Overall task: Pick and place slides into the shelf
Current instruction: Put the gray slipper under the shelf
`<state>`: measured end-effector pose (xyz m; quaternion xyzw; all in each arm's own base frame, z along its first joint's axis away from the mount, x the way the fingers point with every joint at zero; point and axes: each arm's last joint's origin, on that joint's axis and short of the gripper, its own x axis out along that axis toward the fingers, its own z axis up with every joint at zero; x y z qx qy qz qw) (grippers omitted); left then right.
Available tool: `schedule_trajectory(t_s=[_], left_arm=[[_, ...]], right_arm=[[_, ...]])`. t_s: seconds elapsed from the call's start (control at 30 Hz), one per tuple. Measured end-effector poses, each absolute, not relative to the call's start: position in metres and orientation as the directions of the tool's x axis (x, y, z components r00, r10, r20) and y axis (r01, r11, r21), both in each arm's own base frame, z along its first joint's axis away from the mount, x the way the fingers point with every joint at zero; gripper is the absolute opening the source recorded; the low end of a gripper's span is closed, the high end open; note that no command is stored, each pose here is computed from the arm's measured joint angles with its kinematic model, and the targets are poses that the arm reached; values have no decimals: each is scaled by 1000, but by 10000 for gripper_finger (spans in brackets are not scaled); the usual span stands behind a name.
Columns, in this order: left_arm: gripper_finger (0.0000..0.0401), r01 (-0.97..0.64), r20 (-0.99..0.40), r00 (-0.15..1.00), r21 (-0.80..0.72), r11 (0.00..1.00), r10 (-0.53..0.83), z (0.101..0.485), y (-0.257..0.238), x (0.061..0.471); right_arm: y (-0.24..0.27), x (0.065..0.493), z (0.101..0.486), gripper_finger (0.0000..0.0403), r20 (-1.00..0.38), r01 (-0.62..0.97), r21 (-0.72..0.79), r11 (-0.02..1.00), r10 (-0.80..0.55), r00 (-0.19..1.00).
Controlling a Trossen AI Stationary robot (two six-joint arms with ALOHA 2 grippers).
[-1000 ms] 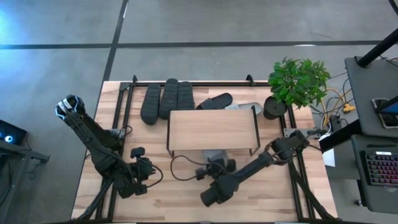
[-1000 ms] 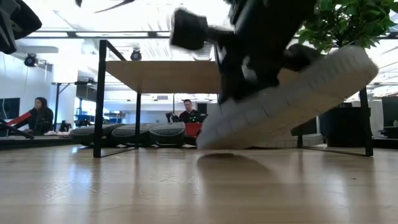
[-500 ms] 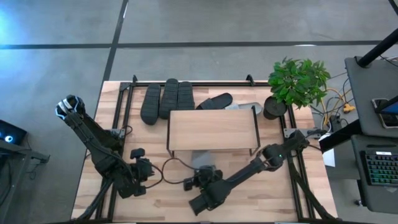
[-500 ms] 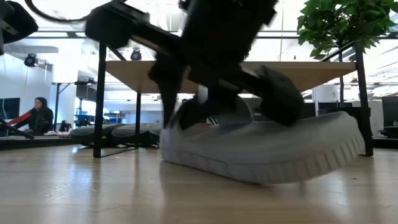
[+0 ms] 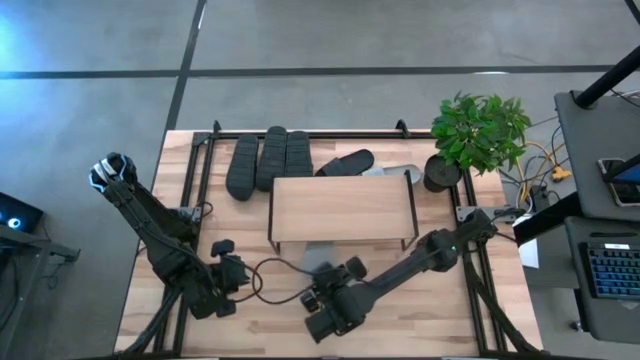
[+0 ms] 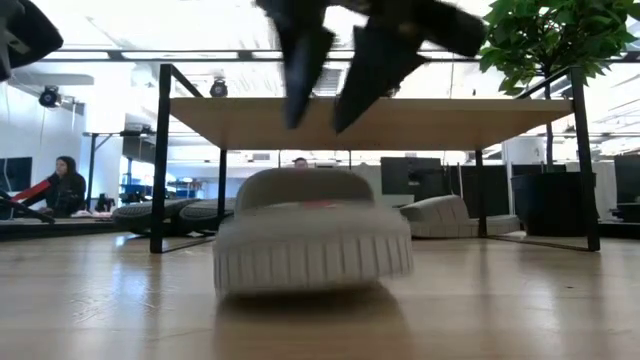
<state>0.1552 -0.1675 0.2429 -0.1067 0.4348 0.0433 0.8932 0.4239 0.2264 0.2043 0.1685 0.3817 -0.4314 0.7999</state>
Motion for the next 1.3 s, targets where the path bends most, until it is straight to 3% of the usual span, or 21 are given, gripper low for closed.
schedule_trajectory(t_s=[0.2,0.43,0.73,0.9,1.17,1.3], left_arm=[[18,-178,-762,648,-173,969,-17,245,-169,157],[18,-197,-762,648,-185,963,-14,244,-169,157],[18,-198,-761,649,-189,962,-16,244,-169,157],[18,-199,-760,650,-189,962,-14,244,-169,157],[18,-214,-743,669,-183,960,7,245,-169,158],[18,-225,-740,673,-203,953,2,245,-169,158]], right_arm=[[225,415,219,145,-867,756,-63,652,-411,282],[224,435,187,90,-913,705,70,706,-240,331],[186,444,161,30,-913,736,-21,677,-313,261],[185,447,171,27,-891,705,-35,708,-342,299],[155,458,173,29,-873,759,-45,650,-395,287],[166,451,189,34,-877,715,-26,699,-359,319]])
